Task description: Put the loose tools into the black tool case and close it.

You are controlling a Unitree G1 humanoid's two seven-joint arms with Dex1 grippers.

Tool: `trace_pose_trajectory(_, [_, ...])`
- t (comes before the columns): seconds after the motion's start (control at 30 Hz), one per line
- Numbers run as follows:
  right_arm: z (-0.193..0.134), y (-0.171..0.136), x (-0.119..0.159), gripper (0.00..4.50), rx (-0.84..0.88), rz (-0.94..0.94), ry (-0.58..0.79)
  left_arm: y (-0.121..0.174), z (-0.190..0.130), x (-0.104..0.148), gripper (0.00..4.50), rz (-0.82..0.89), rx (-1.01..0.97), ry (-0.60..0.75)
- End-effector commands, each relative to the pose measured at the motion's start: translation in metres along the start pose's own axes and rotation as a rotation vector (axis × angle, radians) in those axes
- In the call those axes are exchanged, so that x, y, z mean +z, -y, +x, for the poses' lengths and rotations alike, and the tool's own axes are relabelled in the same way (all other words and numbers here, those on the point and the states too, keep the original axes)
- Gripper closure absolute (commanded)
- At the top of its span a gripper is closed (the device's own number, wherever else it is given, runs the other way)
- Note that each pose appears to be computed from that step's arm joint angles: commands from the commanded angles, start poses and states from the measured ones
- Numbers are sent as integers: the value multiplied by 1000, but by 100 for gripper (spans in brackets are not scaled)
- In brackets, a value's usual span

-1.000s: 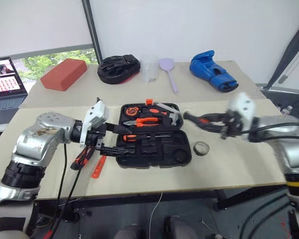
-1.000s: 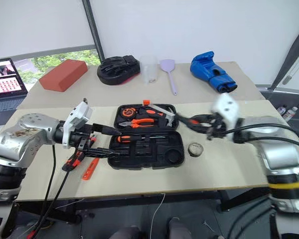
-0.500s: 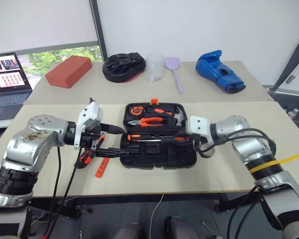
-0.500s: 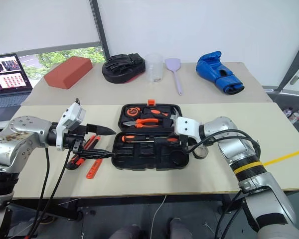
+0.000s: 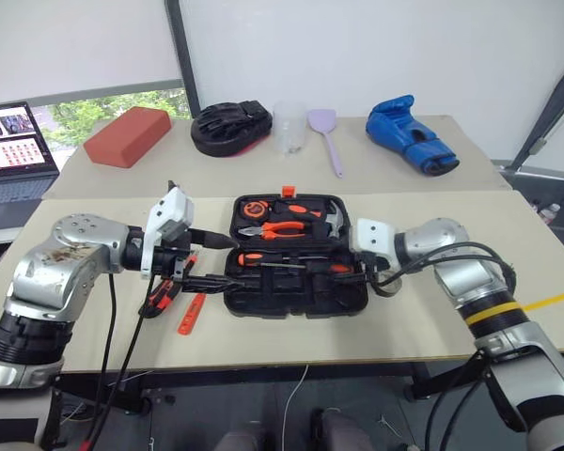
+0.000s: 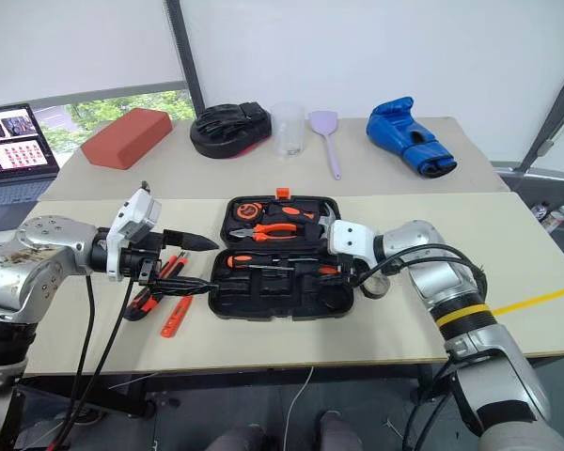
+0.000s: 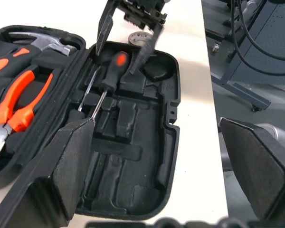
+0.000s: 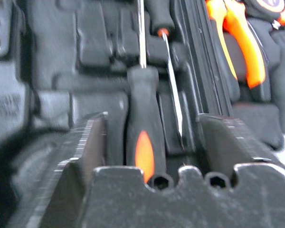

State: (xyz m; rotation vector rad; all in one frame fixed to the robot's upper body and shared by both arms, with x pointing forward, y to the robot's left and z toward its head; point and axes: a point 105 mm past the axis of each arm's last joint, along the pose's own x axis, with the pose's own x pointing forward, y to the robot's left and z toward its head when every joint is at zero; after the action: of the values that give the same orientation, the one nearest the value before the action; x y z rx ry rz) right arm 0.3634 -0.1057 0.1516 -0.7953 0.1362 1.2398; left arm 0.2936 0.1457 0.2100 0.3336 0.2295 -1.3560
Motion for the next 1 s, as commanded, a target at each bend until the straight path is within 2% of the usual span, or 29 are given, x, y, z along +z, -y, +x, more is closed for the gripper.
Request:
trace_pose_trajectory(0.03, [-7, 16, 29, 56, -57, 5, 92, -2, -1, 7, 0, 40, 1, 9])
trace_pose_trajectory(0.07, [-5, 15, 30, 77, -53, 16, 101, -2, 0, 6, 0, 40, 1, 9])
trace_pose_trajectory(0.27, [9, 11, 27, 285, -44, 55, 111, -2, -1, 4, 0, 37, 6, 6])
trace_pose_trajectory(0.3, [12, 11, 25, 310, -42, 56, 102, -2, -1, 4, 0, 36, 9, 5])
trace_pose_trajectory(0.33, [16, 9, 22, 358, -32, 59, 87, -2, -1, 3, 0, 35, 11, 5])
trace_pose_trajectory(0.4, [21, 2, 15, 424, 9, 54, 46, -2, -2, 3, 0, 34, 13, 4])
trace_pose_trajectory(0.43, [23, -1, 10, 446, 25, 40, 20, -2, -2, 3, 0, 34, 14, 4])
trace_pose_trajectory(0.6, [37, -16, -20, 446, 64, -8, -119, -3, -2, 2, 0, 33, 20, 3])
trace_pose_trajectory(0.73, [37, -16, -17, 446, 52, -15, -100, -5, -4, 0, 0, 28, 39, -1])
trace_pose_trajectory(0.8, [34, -11, -6, 446, 24, -7, -44, -6, -6, -3, 0, 21, 59, -4])
trace_pose_trajectory(0.9, [20, 5, 33, 446, -52, 68, 153, -9, -14, -13, 0, -20, 150, 0])
trace_pose_trajectory(1.0, [4, 10, 59, 446, -64, 173, 283, -9, -26, -25, 0, -68, 245, 4])
